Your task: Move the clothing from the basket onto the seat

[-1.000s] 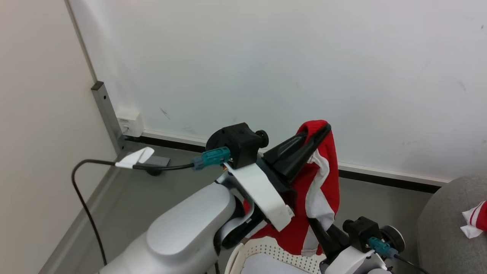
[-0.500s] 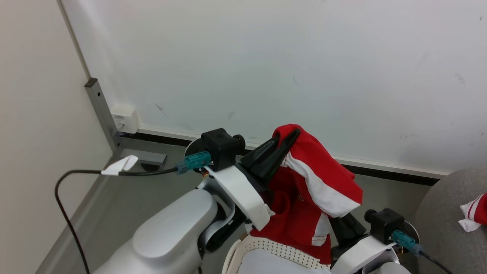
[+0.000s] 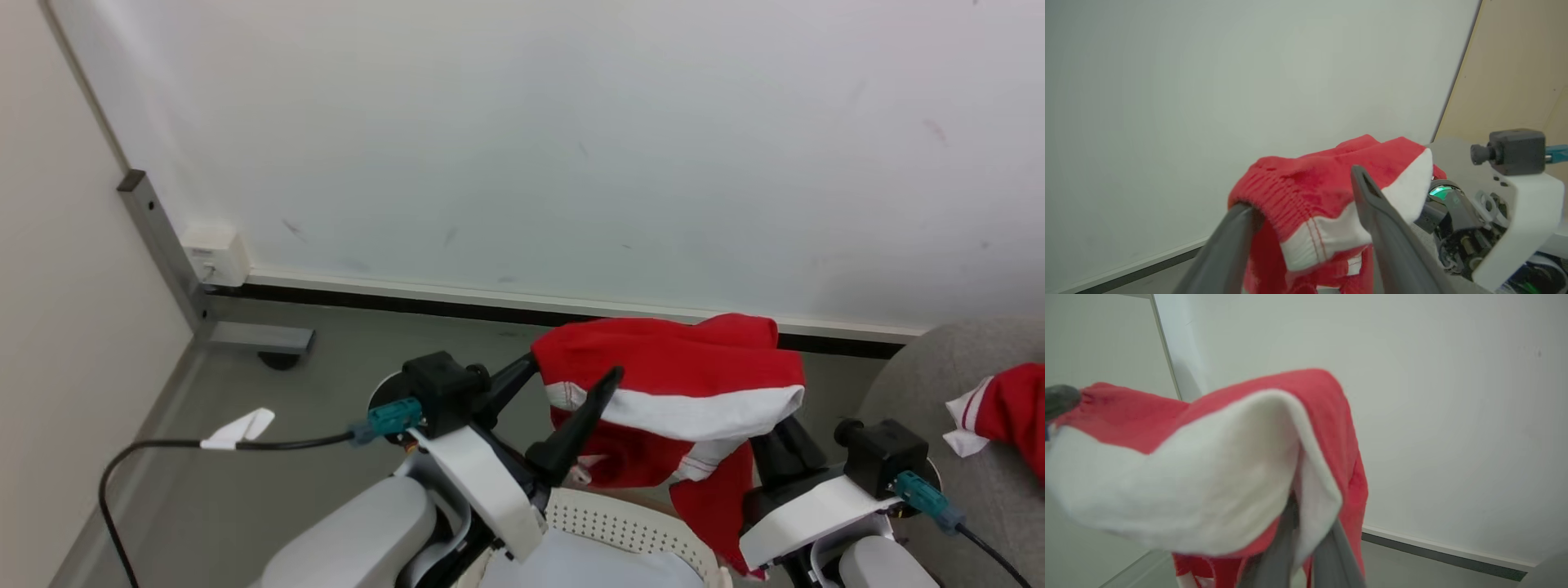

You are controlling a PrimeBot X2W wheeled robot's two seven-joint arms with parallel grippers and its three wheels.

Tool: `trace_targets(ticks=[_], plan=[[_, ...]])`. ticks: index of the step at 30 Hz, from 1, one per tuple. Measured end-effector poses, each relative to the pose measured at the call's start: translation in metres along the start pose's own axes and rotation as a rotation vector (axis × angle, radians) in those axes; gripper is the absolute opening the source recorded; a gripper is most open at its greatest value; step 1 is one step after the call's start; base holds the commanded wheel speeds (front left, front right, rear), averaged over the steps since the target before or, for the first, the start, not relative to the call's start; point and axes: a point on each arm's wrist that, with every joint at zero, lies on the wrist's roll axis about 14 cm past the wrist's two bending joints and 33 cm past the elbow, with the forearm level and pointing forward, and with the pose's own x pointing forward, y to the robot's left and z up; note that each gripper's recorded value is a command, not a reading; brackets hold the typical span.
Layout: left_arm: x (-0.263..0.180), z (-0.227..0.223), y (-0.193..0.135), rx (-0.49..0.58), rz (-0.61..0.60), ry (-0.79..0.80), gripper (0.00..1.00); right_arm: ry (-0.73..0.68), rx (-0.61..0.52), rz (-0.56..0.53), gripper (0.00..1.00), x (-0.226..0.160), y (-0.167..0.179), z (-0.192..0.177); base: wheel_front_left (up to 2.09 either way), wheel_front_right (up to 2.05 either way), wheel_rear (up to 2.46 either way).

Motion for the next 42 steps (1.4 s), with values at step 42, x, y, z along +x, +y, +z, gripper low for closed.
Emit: trace_targets(ticks=[42], plan=[[0.074,-0.088,-0.147,-0.129,-0.577,0.091,1.00,-0.297,-0.218,-0.739,0.00,-0.202,-0.176,0.119,0.00,0.00,0.00]])
